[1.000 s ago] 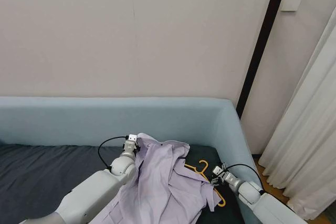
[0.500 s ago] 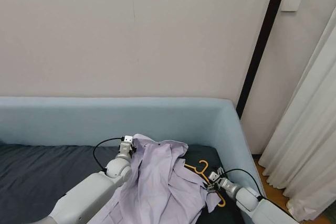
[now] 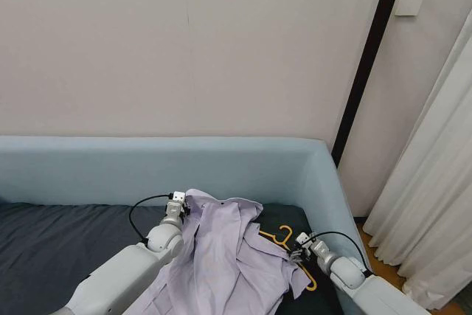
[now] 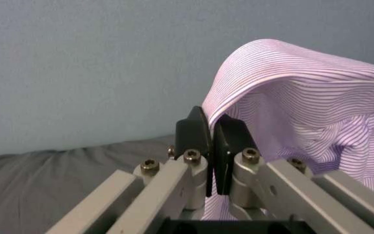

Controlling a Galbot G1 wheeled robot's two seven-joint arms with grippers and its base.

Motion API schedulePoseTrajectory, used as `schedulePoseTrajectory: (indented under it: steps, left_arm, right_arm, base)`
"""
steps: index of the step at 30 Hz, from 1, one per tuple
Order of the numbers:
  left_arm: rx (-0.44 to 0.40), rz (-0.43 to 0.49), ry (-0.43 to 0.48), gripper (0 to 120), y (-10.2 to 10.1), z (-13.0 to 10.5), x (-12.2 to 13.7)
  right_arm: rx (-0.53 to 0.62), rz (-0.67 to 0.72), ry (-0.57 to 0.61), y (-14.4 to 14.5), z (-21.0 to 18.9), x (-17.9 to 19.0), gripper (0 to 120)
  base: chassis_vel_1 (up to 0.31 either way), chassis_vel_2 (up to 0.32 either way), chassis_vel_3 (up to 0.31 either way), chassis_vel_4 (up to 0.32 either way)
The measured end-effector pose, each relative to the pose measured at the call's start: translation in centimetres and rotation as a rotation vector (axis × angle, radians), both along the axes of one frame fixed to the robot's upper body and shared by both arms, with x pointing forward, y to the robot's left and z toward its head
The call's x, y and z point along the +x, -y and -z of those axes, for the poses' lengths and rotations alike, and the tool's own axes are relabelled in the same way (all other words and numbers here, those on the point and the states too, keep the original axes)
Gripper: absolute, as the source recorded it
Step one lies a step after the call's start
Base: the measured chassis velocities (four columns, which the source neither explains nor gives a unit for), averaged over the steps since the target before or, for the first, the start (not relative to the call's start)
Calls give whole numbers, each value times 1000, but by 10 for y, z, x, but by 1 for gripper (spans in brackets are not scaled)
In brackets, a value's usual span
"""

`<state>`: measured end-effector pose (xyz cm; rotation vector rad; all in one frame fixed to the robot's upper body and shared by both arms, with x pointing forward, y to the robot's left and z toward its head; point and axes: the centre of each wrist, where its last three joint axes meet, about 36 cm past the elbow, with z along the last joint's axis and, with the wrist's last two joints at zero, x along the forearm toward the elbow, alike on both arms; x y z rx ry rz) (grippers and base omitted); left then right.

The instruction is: Pick up the clothes from the sofa and hang them on the clothes hanger.

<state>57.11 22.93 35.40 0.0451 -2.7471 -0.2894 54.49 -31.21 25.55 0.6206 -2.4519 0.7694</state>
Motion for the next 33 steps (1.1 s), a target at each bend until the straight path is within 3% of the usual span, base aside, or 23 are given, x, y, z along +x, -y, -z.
schedulePoseTrajectory:
  steps: [20, 26, 33]
  left_arm:
    - [7, 5, 7, 0, -7, -3, -1]
    - [3, 10, 8, 0, -6, -4, -4]
    - [1, 11, 8, 0, -7, -4, -5]
  right_arm:
    - [-47, -18, -34, -8, 25, 1, 100]
    - [-50, -3, -49, -7, 30, -1, 86]
    - [-32, 1, -59, -8, 31, -4, 60]
  base:
    - [0, 0, 0, 0]
    - [0, 0, 0, 0]
    - [0, 0, 0, 0]
